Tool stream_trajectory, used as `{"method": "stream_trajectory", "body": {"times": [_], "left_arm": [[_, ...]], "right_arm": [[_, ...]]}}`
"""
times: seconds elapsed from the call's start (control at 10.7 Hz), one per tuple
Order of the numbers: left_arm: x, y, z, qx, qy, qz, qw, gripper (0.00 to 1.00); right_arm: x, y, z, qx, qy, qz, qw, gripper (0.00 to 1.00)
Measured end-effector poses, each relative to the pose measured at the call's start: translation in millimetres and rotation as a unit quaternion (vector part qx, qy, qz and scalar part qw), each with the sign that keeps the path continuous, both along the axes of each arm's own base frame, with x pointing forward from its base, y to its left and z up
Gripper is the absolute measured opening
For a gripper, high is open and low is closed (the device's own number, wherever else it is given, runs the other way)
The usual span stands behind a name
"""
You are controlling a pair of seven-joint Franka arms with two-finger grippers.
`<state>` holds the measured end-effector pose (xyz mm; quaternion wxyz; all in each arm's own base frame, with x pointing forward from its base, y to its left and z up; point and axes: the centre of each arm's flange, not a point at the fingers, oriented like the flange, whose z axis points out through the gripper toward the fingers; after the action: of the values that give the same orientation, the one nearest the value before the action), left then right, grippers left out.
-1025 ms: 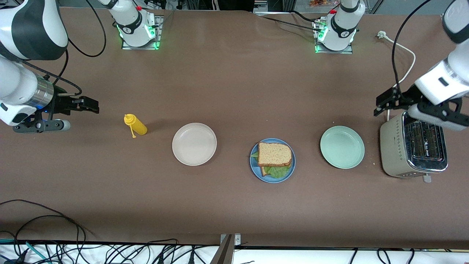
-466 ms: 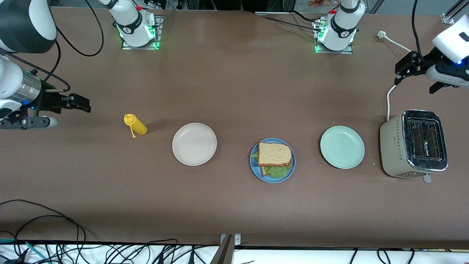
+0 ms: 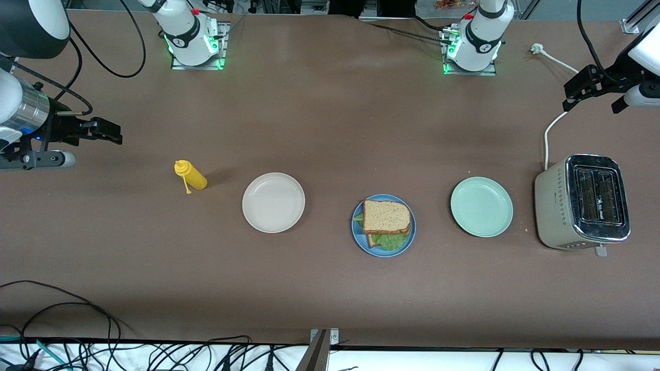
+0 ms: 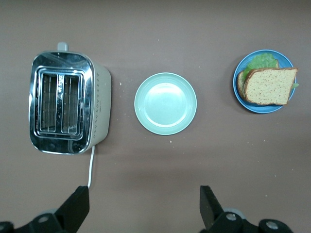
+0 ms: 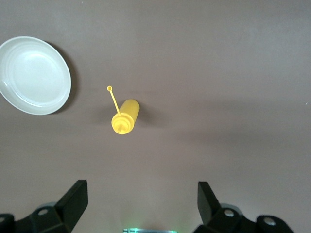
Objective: Make sandwich in blue plate with both arms
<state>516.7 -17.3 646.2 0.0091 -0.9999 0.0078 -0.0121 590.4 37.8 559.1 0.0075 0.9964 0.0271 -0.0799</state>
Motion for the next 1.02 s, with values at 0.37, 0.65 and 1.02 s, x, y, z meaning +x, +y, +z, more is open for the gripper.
{"method": "stream_trajectory", "body": {"times": [0.37,0.65,1.02], "left_arm": [[19.1,1.3,-8.0,-0.001,0.018,0.020,1.000,1.00],[33.9,7.0,-11.1,-0.001,0.024,0.026,0.999,1.00],[34.0,9.9,-8.6,-0.002,0.023,0.028,0.999,1.00]], "right_arm": [[-8.1,21.7,0.2,-0.009,0.022,0.023,0.999,1.00],[-17.8,36.7,33.8,-0.008,0.018,0.037,0.999,1.00],[-13.1,45.1,19.8,-0.007,0.037,0.044,0.998,1.00]]}}
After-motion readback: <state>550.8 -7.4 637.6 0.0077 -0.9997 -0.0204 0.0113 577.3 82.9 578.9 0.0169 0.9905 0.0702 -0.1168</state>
